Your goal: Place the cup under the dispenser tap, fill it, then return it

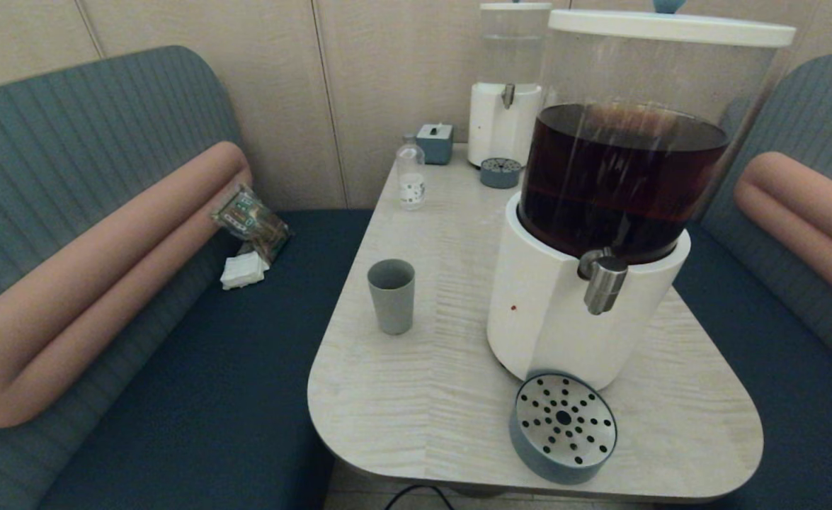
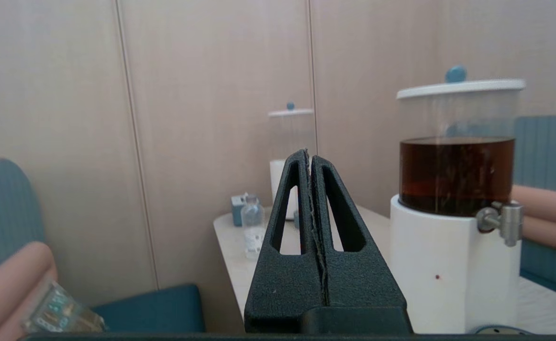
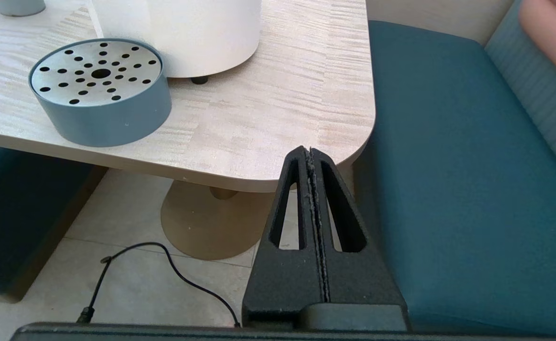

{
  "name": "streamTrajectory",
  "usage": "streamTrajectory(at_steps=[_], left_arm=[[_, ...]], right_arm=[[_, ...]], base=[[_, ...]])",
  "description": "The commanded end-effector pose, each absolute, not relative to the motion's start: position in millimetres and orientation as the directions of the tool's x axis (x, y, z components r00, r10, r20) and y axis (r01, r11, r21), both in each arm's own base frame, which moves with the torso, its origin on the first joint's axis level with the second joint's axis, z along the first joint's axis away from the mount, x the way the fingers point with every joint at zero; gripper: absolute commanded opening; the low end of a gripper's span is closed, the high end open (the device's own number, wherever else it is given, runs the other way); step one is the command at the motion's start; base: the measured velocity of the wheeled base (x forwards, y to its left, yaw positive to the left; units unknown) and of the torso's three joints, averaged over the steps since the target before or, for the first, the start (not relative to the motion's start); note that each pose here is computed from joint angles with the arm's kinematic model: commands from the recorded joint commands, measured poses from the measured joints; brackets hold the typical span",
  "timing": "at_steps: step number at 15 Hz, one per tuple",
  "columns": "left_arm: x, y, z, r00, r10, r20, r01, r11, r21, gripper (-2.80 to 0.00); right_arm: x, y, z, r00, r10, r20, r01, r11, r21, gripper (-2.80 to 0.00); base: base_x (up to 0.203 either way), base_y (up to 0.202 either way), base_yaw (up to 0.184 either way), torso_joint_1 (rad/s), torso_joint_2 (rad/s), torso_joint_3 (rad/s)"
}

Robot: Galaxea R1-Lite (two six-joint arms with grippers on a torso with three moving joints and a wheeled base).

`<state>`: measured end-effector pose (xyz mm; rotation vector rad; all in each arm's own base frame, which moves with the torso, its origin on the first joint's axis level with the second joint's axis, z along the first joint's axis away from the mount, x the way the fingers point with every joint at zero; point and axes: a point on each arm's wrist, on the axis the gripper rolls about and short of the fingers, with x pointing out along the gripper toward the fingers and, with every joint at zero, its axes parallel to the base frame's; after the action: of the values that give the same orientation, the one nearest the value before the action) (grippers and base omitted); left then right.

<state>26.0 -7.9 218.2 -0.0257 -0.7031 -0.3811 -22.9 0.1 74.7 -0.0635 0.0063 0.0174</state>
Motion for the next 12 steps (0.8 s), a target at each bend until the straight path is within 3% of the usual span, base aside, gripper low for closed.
streamTrajectory(at_steps=[1,7,12], left_arm=[[3,-7,214,0.644,-0.329,0.69,0.34,0.932,0.127,-2.8],[-28,-5,186,0.636,-0.298,0.711,0.32,0.941,0.109,-2.8],[-38,-6,164,0.7,-0.271,0.661,0.288,0.954,0.087,-2.8]], right_arm=[[-23,0,74,1.0,0.018,-0.007,-0.019,0.998,-0.064,-2.8],[-23,0,74,1.0,0.018,-0.008,-0.019,0.998,-0.064,-2.8],[-23,0,74,1.0,0.018,-0.008,-0.019,0.998,-0.064,-2.8]], base=[[0.0,0.0,0.0,0.0,0.0,0.0],[0.0,0.0,0.0,0.0,0.0,0.0],[0.0,0.0,0.0,0.0,0.0,0.0]])
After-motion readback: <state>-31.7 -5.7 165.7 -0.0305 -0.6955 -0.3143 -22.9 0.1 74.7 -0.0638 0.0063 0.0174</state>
